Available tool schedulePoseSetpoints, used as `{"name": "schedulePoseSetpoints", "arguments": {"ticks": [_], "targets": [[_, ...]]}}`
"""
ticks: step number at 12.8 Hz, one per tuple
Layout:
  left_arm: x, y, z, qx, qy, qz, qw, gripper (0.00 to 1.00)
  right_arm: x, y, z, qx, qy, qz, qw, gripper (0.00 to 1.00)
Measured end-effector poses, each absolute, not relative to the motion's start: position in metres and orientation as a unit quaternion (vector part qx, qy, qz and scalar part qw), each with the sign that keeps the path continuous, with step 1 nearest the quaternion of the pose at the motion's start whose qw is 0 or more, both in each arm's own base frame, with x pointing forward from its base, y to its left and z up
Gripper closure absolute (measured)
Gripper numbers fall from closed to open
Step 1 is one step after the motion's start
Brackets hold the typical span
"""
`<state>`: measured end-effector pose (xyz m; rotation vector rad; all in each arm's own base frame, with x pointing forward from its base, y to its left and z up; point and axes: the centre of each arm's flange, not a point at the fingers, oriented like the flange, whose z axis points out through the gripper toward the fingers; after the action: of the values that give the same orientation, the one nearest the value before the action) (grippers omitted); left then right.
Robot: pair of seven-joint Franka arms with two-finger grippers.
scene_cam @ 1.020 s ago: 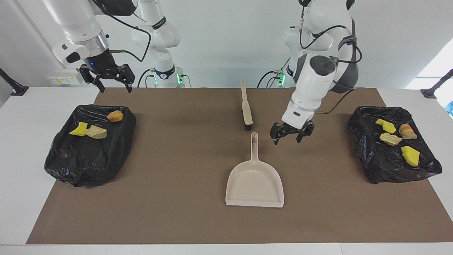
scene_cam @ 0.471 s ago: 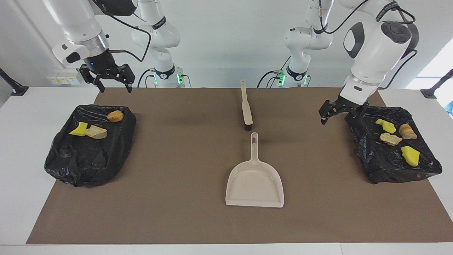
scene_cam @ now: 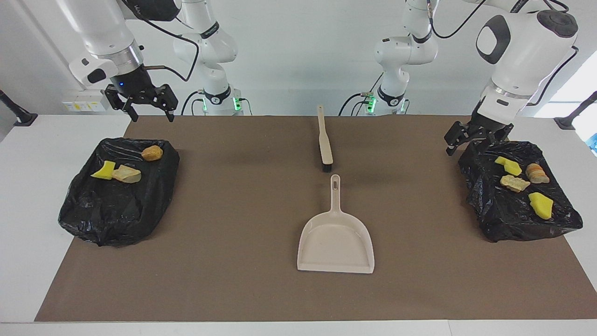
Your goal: Sweep and dump trash in bin
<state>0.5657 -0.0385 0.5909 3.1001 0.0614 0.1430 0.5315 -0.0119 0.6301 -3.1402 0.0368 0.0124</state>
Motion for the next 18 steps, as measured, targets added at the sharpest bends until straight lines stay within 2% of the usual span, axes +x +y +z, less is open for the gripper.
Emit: {"name": "schedulePoseSetpoints", "arguments": {"ticks": [7,18], "targets": [[0.529,-0.040,0.652,0.999,0.015,0.045,0.017,0.00,0.532,-0.012,0.630,-1.000,0.012,0.004,0.001,0.00],[0.522,-0.044,0.659,0.999,0.011,0.037,0.016,0.00,0.531,-0.012,0.630,-1.000,0.012,0.004,0.001,0.00]]}}
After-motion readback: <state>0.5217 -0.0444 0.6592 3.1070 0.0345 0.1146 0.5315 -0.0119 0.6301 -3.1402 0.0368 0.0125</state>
